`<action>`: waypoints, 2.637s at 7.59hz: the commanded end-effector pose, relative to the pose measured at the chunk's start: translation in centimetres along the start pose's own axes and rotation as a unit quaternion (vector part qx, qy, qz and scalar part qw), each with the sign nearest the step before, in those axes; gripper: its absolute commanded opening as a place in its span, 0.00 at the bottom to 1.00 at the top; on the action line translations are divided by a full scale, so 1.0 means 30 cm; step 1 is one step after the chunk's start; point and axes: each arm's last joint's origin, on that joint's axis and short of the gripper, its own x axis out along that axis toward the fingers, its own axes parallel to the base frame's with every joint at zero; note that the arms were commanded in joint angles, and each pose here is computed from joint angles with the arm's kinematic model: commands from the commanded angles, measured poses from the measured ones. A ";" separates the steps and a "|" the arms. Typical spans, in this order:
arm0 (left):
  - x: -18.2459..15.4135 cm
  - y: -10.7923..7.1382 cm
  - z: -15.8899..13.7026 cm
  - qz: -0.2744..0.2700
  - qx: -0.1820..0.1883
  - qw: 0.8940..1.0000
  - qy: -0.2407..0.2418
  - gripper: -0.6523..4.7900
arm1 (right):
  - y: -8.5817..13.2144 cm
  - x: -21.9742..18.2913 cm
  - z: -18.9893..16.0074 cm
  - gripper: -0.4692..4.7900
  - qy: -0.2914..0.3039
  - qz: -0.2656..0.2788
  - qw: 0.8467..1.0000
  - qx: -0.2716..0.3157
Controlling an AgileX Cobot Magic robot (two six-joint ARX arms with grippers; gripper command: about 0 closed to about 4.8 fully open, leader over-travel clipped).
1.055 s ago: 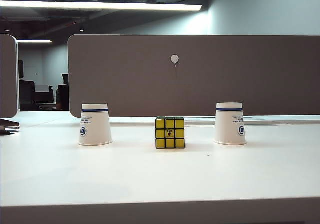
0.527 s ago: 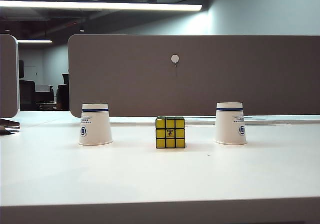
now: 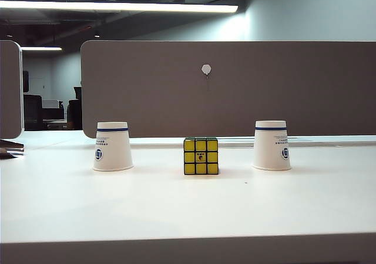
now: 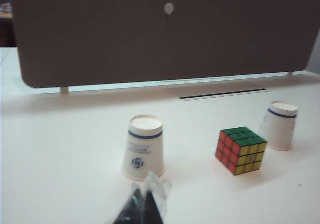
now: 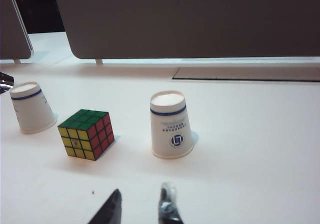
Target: Carefully pick up the cup on the right and stack it on top of the cup on the left.
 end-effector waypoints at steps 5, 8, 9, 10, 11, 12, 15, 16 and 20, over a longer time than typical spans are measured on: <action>0.004 -0.033 0.015 -0.088 -0.001 0.996 -0.017 0.17 | 0.016 0.064 0.031 0.37 -0.037 0.030 0.999 -0.021; 0.005 -0.031 0.027 -0.064 0.004 0.997 -0.036 0.15 | 0.005 0.361 0.102 0.61 0.037 0.062 0.997 -0.034; 0.005 -0.031 0.027 -0.064 0.004 0.997 -0.036 0.13 | 0.004 0.426 0.111 0.61 0.051 0.071 0.996 -0.031; 0.005 -0.031 0.029 -0.065 0.006 0.997 -0.039 0.11 | 0.003 0.458 0.126 0.61 0.045 0.065 0.996 -0.036; 0.004 -0.033 0.029 -0.072 0.006 0.997 -0.039 0.11 | 0.000 0.459 0.133 0.61 0.032 0.045 0.997 -0.053; 0.003 -0.035 0.038 -0.080 0.013 0.995 -0.052 0.11 | -0.003 0.463 0.124 0.70 0.037 0.040 0.995 -0.078; 0.003 -0.036 0.036 -0.084 0.011 0.995 -0.049 0.11 | -0.006 0.476 0.110 0.70 0.044 0.040 0.995 -0.084; 0.003 -0.038 0.035 -0.097 0.009 0.994 -0.046 0.11 | -0.009 0.506 0.112 0.73 0.048 0.040 0.995 -0.084; 0.002 -0.090 0.043 -0.224 0.006 0.973 -0.054 0.11 | -0.019 0.578 0.091 0.81 0.078 0.042 0.993 -0.079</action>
